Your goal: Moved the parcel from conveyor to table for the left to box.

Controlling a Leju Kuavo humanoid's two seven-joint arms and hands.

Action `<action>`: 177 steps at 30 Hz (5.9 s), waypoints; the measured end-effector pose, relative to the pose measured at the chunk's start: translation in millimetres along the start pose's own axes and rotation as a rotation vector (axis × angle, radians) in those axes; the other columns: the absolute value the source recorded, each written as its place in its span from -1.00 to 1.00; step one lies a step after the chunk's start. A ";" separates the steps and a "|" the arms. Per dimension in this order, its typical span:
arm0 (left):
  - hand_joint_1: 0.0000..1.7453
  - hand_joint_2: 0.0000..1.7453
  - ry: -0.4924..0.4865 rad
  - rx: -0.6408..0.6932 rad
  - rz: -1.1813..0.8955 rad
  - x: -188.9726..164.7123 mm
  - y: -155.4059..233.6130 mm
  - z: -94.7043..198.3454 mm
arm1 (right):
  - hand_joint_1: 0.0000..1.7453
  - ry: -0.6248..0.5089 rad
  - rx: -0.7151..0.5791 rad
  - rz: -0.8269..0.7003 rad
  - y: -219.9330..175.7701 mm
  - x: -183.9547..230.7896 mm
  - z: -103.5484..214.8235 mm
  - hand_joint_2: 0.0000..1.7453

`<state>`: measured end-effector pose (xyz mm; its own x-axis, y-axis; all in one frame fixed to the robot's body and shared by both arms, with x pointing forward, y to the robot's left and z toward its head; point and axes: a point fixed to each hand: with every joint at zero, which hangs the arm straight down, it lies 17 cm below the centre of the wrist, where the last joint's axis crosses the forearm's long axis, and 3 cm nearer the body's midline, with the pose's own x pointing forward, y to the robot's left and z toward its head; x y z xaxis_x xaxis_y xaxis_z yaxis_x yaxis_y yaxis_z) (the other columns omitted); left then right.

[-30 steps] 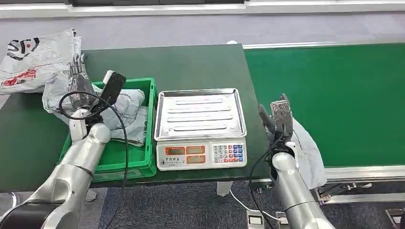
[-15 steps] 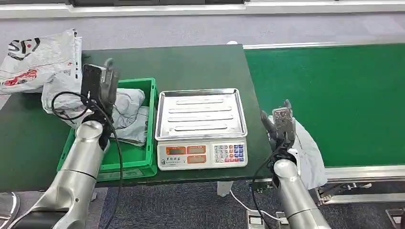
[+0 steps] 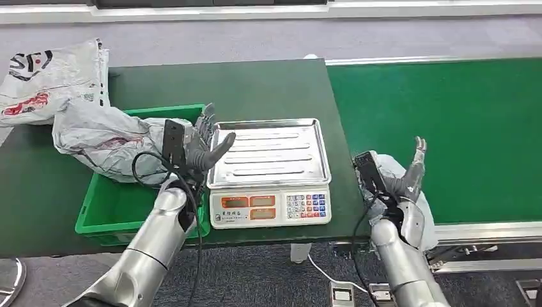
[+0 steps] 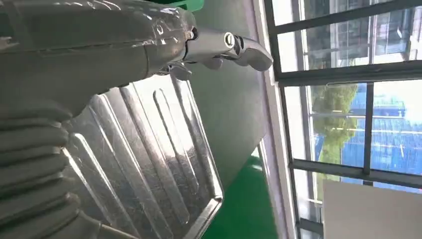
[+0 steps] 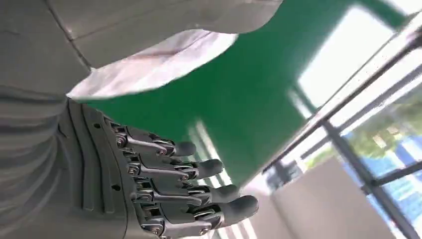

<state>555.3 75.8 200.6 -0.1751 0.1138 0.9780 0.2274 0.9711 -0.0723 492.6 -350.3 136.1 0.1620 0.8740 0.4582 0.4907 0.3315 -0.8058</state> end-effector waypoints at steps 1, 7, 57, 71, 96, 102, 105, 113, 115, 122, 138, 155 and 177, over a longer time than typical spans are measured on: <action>-1.00 1.00 -0.001 0.004 -0.002 -1.5 0.3 1.0 | -1.00 0.028 -0.002 0.033 -0.6 -9.6 1.1 1.00; -1.00 1.00 0.002 0.010 -0.011 -5.9 0.4 3.1 | -1.00 0.174 0.037 0.121 12.6 -50.7 11.1 1.00; -1.00 1.00 -0.010 0.050 -0.060 0.0 23.9 7.4 | 1.00 0.399 0.685 -0.048 151.6 -86.4 83.5 1.00; -1.00 1.00 -0.030 0.060 -0.076 -5.2 28.4 15.5 | 1.00 -0.005 -0.166 -0.434 -89.6 27.6 -76.3 1.00; -1.00 1.00 -0.101 0.155 -0.042 24.4 34.1 0.0 | 1.00 -0.289 0.134 -0.553 -32.0 217.5 -68.3 1.00; -1.00 1.00 -0.115 0.187 -0.031 32.5 39.4 -4.5 | 1.00 -0.252 0.350 -0.506 36.5 241.3 -33.4 1.00; -1.00 1.00 -0.114 0.201 -0.027 33.3 41.5 -5.6 | 1.00 -0.216 0.496 -0.431 74.2 241.7 -12.0 1.00; -1.00 1.00 -0.125 0.185 -0.018 41.6 34.0 -11.9 | 1.00 -0.225 0.750 -0.362 127.7 253.9 32.8 1.00; -1.00 1.00 -0.127 0.178 -0.018 41.9 31.5 -11.8 | 1.00 -0.250 0.772 -0.363 131.8 260.1 39.6 1.00; -1.00 1.00 -0.134 0.155 0.011 43.7 22.3 -11.3 | 1.00 -0.396 0.762 -0.408 127.9 290.1 55.7 1.00; -1.00 1.00 -0.167 0.165 0.014 50.6 17.5 -10.7 | -1.00 -0.518 0.724 -0.523 106.3 343.0 73.0 1.00; -1.00 1.00 -0.085 0.154 -0.255 22.3 22.7 -8.5 | -1.00 -0.332 0.224 -0.566 32.3 280.6 4.1 1.00; -1.00 1.00 0.037 -0.399 -0.989 -84.8 -74.9 30.8 | -1.00 -0.150 -0.021 -0.757 -26.2 152.3 -39.5 1.00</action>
<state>523.7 -0.1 117.1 -0.4258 -0.7002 0.5730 0.2990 0.4888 0.8195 538.3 -239.8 241.8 -0.3415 0.4507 0.8248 0.4373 0.8529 -0.2850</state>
